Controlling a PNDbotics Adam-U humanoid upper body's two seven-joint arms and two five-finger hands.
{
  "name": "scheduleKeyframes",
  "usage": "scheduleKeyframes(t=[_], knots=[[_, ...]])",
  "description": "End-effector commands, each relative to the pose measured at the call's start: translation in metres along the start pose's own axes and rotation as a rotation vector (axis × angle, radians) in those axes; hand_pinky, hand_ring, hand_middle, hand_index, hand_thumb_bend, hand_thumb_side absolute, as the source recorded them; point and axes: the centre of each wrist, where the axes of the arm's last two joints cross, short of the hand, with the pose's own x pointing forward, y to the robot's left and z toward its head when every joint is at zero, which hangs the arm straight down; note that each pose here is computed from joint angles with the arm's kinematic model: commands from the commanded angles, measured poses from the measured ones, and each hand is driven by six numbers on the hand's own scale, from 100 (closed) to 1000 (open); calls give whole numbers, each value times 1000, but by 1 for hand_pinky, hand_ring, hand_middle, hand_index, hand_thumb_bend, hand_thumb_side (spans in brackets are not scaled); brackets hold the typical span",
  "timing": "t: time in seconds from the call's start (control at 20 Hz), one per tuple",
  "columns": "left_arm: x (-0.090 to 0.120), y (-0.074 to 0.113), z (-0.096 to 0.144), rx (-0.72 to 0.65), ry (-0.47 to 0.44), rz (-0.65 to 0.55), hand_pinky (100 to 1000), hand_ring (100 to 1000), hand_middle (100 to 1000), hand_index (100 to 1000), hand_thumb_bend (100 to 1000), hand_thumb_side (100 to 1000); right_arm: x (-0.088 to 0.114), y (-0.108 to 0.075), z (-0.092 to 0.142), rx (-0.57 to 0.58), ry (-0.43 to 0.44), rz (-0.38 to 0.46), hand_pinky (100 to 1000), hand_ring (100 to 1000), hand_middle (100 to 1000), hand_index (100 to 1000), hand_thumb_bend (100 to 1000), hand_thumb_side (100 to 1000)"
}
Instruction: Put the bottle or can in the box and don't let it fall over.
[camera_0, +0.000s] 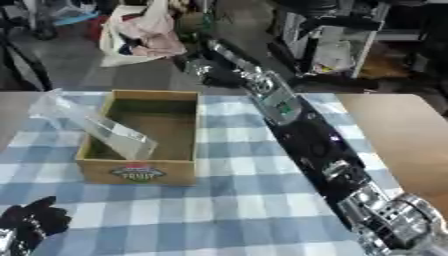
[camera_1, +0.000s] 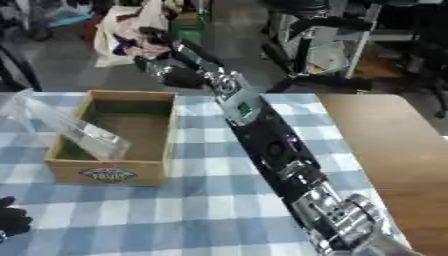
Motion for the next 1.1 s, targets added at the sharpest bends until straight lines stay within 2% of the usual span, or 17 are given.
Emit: scheduleKeyframes(t=[0.05,0.2,0.3,0.45,0.65,0.85,1.1], knots=[[1,9,3,35,-1,-23,709,662,614,811,249,1000,18,-47,19,-136,-39,20,803,1000,971,1000,158,605],[-3,15,10,67,15,-33,709,662,614,810,249,1000,23,-63,62,-233,-33,-44,780,1000,944,1000,100,586],[-4,19,15,89,21,-41,709,662,614,810,249,1000,24,-62,94,-270,-18,-92,771,1000,936,1000,100,584],[-2,26,20,123,17,-61,709,663,614,810,248,1000,28,-46,142,-312,3,-160,748,1000,920,1000,100,587],[5,36,24,179,-7,-83,708,663,614,810,249,1000,35,-16,187,-409,41,-246,731,1000,899,1000,100,595],[8,45,31,244,-10,-96,709,665,615,812,252,1000,37,18,210,-501,104,-298,721,1000,888,1000,100,604],[1,44,40,260,23,-89,711,673,624,818,251,1000,39,64,213,-487,165,-399,718,1000,891,1000,100,641]])
